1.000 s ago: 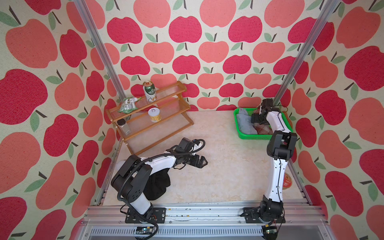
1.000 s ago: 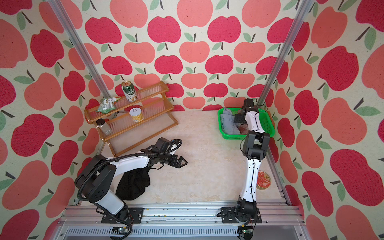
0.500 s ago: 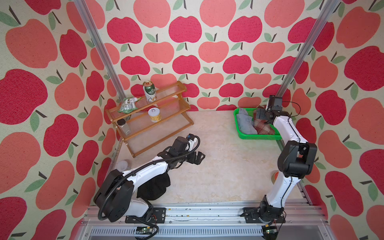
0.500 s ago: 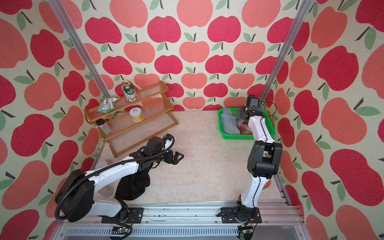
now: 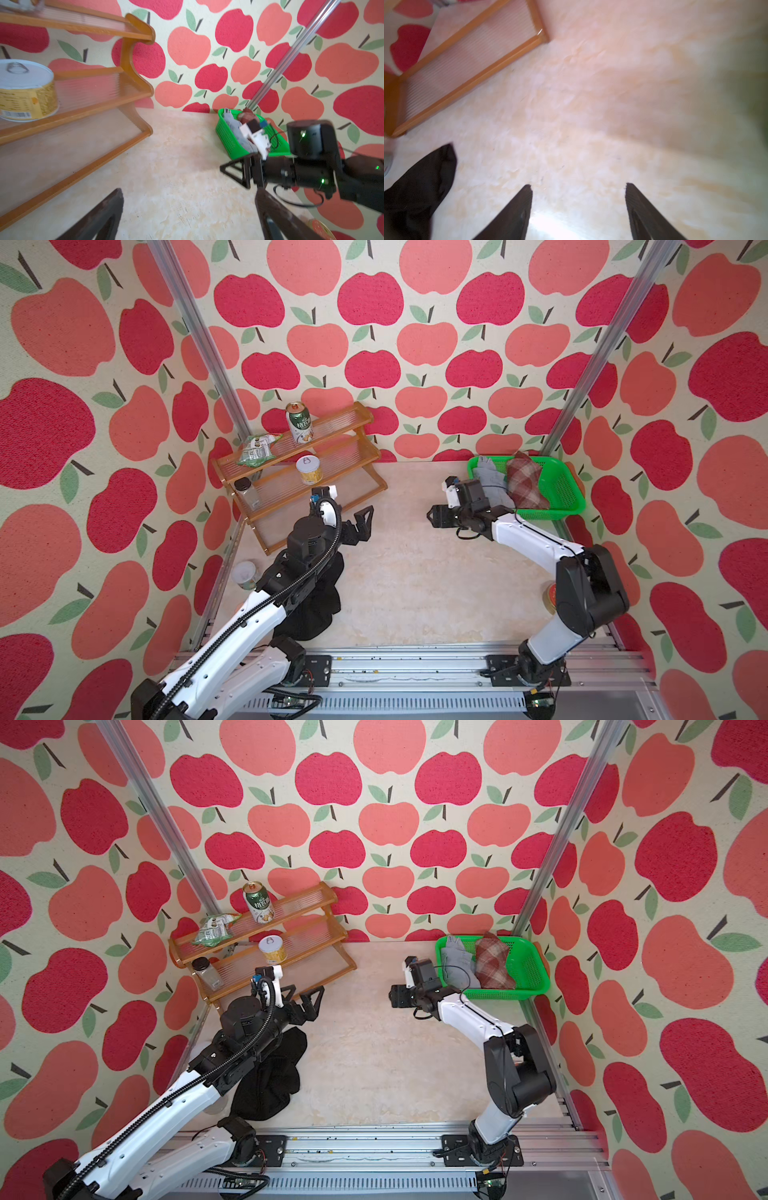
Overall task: Roll up the skirts
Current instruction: Move the skirt to the center of the board.
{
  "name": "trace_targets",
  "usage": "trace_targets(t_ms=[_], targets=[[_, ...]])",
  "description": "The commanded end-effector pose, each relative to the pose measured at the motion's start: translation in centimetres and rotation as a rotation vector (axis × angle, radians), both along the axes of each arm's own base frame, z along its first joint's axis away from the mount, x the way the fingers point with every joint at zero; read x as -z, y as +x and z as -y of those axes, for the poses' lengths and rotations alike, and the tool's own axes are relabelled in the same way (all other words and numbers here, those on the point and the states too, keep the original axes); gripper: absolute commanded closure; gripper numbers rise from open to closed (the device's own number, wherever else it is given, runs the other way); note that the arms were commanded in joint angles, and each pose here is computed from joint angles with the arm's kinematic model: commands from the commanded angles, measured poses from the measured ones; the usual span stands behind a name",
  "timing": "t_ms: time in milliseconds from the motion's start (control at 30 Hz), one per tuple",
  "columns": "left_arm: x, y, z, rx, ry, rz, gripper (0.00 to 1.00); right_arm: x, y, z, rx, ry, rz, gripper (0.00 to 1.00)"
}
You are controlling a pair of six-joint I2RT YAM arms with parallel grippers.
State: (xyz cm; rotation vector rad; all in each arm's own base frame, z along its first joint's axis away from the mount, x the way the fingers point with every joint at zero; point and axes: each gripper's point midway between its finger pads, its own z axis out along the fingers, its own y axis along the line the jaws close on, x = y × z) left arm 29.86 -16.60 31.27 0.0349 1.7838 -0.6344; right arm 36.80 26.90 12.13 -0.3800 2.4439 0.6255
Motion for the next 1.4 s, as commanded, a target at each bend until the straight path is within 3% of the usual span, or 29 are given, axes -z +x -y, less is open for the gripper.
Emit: trace_targets(t_ms=[0,233,367,800,1067,1267,1367], targets=[[-1.9,-0.6,-1.5,-0.057,0.01,-0.002,0.0,0.5,-4.0,-7.0,-0.144,0.181,-0.125,0.27],[-3.3,-1.8,-4.2,-0.141,0.075,0.004,0.0,2.0,-10.9,-18.5,-0.413,0.257,-0.206,0.25],[-3.8,-2.4,-4.9,-0.157,0.083,0.011,0.0,3.6,-12.4,-22.8,-0.47,0.309,-0.288,0.2],[-3.8,-2.4,-5.4,-0.171,0.136,0.008,0.01,7.5,-12.4,-26.9,-0.475,0.268,-0.351,0.21],[-3.9,-2.2,-5.9,-0.181,0.16,0.019,0.01,10.5,-13.4,-28.3,-0.476,0.273,-0.415,0.28],[-3.9,-2.3,-6.1,-0.176,0.167,0.026,0.01,11.4,-13.6,-29.4,-0.473,0.308,-0.442,0.59],[-3.9,-2.4,-6.2,-0.177,0.163,0.029,0.01,10.5,-12.2,-28.9,-0.444,0.333,-0.407,0.88]])
